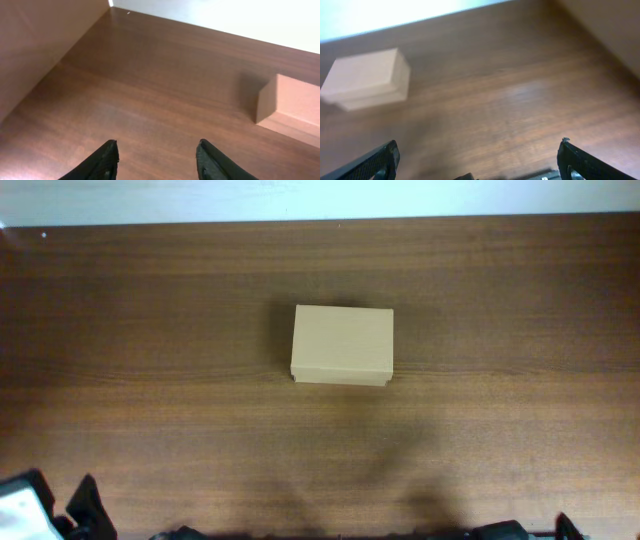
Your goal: Pack container
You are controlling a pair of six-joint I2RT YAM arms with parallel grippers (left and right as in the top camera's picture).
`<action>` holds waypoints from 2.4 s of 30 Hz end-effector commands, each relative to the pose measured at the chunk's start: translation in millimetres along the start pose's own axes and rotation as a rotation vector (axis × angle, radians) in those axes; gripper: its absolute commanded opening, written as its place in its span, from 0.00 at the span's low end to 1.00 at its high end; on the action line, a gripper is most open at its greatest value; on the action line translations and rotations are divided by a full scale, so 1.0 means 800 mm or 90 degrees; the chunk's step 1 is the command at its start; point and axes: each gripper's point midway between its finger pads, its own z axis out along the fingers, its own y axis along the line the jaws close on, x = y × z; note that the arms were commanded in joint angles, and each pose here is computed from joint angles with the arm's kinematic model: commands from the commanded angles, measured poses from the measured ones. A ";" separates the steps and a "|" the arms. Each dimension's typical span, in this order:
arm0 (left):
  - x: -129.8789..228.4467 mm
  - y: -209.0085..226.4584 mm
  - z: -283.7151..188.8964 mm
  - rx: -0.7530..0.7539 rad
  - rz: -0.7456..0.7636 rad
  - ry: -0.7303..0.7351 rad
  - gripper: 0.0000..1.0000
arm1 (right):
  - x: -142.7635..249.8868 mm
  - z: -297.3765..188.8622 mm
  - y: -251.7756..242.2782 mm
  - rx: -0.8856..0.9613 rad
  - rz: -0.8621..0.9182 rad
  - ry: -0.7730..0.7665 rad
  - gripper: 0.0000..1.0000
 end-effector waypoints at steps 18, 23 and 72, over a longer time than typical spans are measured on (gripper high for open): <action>0.046 0.059 0.005 -0.054 -0.113 -0.083 1.00 | 0.021 -0.016 -0.027 0.146 0.042 -0.037 0.99; 0.047 0.057 0.005 -0.050 -0.112 -0.081 1.00 | 0.021 -0.016 -0.027 0.147 0.042 -0.037 0.99; 0.047 0.058 0.005 -0.051 -0.112 -0.080 1.00 | -0.067 0.220 0.088 -0.131 0.047 -0.462 0.99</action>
